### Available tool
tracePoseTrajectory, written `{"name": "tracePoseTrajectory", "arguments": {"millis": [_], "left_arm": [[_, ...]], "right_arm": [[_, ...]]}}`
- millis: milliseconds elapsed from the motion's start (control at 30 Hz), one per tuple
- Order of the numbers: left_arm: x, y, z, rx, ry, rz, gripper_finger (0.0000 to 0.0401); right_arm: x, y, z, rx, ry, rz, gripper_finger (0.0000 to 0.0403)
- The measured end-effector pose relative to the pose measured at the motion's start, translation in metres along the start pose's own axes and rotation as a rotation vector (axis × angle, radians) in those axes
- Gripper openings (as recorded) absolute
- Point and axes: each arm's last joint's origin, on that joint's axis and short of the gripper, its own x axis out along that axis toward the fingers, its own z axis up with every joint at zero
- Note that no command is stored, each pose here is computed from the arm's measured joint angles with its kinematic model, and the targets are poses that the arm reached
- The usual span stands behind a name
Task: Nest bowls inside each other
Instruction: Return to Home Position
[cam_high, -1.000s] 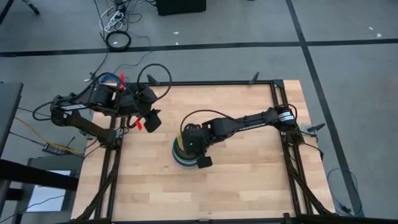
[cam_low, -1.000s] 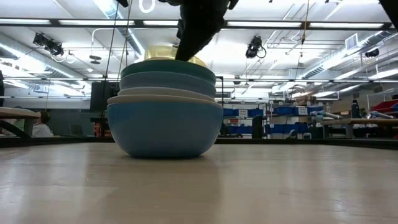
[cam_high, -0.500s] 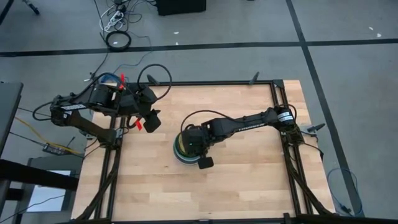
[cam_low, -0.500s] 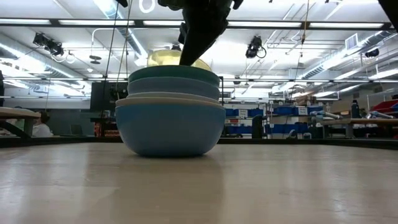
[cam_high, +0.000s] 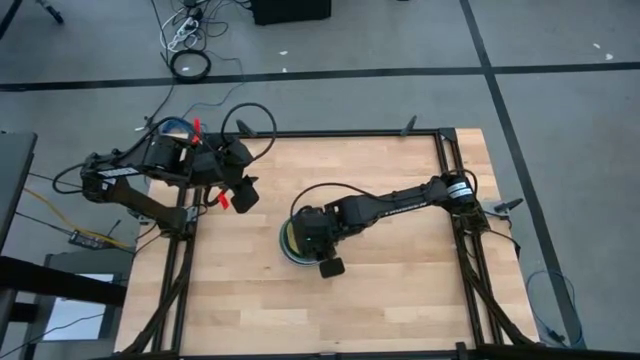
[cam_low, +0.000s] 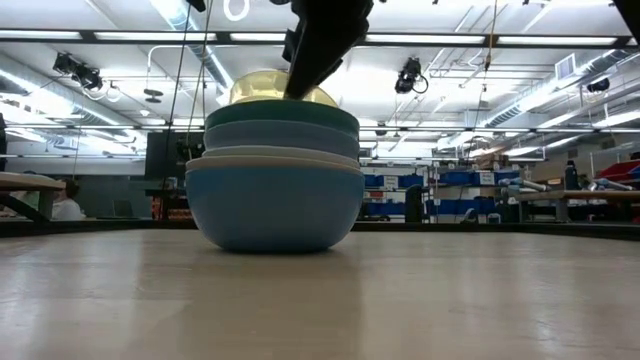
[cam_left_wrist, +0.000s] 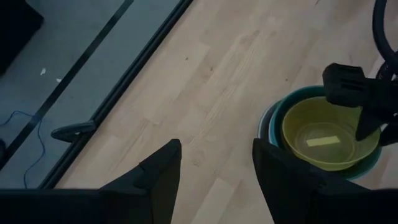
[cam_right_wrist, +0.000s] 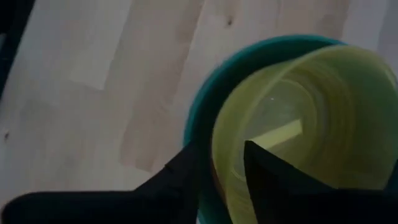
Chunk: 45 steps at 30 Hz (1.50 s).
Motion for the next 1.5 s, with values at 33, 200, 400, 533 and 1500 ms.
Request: {"name": "tracePoseTrajectory", "arguments": {"millis": [33,200,400,533,1500], "left_arm": [[0.0,0.0,0.0,-0.005,0.0,0.0,0.0207],[0.0,0.0,0.0,-0.007,0.003,0.001,0.0207],[0.0,0.0,0.0,-0.008,0.002,0.001,0.0207],[0.0,0.0,0.0,-0.009,0.0,0.0,0.0207],[-0.004,0.003,-0.001,0.012,-0.023,0.02,0.0207]], "right_arm": [[0.0,0.0,-0.001,0.0,0.008,-0.004,0.0114],[-0.003,-0.001,-0.004,0.0,0.038,-0.064,0.0132],[-0.01,0.004,0.002,0.0,0.006,-0.068,0.0113],[-0.014,0.007,0.006,-0.022,-0.015,-0.072,0.0084],[-0.003,-0.025,0.001,0.014,-0.034,-0.135,0.0]]}}
